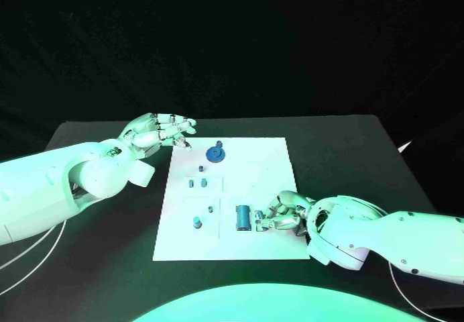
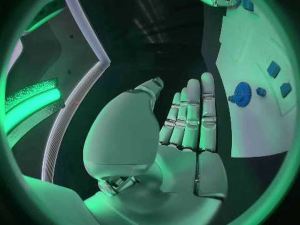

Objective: Assemble the parts on the task board

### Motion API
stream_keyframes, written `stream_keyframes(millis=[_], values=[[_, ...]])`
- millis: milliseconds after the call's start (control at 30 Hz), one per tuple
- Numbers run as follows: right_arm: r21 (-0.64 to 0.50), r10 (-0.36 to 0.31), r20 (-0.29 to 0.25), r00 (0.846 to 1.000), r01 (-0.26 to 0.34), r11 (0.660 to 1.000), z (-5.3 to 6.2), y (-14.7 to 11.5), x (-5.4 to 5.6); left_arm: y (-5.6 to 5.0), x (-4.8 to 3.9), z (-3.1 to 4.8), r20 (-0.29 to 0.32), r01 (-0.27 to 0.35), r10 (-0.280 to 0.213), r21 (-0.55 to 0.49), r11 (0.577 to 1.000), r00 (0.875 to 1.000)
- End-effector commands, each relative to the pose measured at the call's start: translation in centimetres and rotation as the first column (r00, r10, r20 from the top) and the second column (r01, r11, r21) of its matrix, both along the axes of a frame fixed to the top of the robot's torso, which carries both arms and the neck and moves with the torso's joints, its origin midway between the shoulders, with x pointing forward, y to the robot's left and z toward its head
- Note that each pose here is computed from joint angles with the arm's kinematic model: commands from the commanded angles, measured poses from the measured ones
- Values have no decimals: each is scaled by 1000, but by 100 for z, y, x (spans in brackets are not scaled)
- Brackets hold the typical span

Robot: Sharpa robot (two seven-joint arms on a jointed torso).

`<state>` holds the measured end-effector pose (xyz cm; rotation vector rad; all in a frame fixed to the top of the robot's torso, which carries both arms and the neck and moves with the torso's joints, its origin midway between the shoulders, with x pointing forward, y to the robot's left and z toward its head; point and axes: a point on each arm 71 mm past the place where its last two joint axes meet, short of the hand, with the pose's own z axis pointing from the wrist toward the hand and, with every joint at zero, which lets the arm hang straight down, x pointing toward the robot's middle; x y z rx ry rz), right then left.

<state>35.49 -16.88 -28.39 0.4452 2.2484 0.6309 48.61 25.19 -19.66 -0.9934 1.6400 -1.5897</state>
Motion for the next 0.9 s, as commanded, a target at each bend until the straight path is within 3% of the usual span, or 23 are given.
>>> stream_keyframes(millis=[33, 900], values=[[16, 19, -3, 1000, -19, 1000, -4, 43, -16, -24, -12, 4, -9, 21, -21, -18, 1000, 1000], [27, 15, 24, 1000, -16, 1000, 25, -8, -17, -5, -13, -13, -17, 19, -19, -10, 1000, 1000]])
